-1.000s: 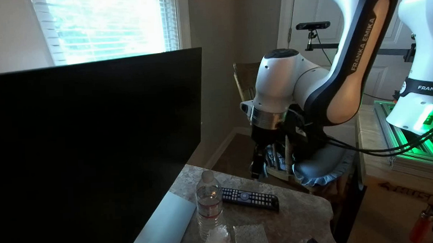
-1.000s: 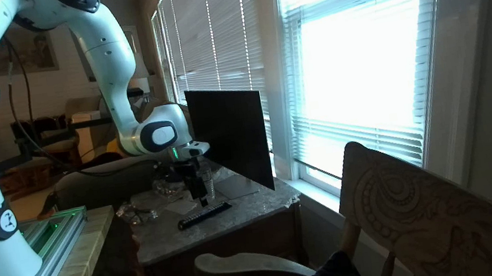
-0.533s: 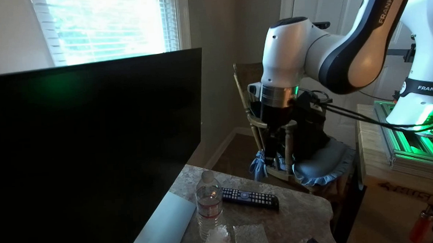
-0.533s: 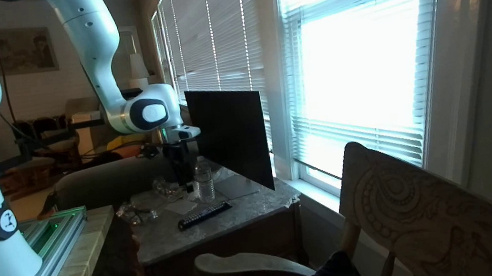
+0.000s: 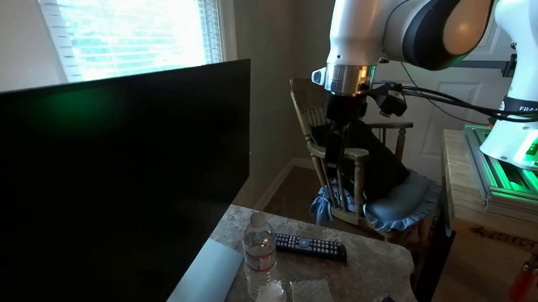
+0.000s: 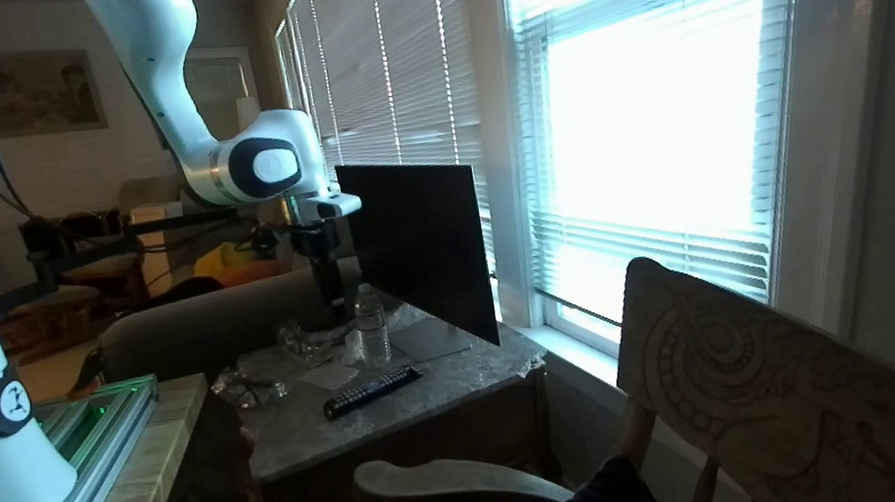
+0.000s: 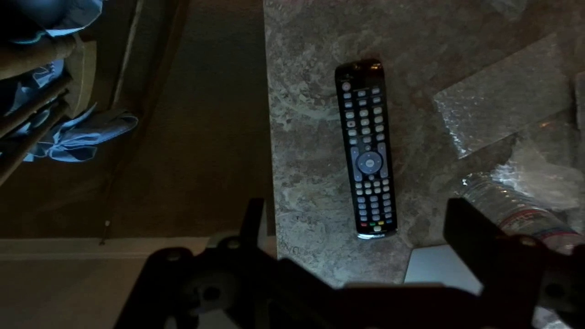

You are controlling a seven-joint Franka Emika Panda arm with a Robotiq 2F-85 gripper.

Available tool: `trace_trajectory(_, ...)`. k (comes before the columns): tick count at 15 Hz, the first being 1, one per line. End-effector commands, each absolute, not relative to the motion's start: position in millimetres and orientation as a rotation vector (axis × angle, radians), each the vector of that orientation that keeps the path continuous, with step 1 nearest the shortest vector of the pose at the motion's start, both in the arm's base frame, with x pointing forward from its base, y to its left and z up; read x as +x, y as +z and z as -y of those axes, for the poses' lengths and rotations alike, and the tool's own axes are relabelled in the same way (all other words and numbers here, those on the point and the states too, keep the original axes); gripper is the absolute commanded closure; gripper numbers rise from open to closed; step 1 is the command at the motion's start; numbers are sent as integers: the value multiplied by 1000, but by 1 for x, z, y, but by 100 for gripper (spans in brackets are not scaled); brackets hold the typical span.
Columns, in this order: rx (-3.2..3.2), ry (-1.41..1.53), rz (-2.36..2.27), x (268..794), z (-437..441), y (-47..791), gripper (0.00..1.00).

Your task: Move the remote control to the table.

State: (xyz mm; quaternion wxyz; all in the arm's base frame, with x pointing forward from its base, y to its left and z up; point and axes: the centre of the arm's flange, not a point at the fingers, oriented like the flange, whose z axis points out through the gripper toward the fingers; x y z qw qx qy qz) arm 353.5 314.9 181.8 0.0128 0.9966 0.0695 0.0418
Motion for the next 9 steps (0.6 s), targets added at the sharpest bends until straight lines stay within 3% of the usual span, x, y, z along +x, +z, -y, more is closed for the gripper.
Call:
trace_trajectory(1, 3109, 130, -211, 353, -314, 184, 0)
trace_trajectory(9, 3110, 124, -207, 350, -313, 183, 0)
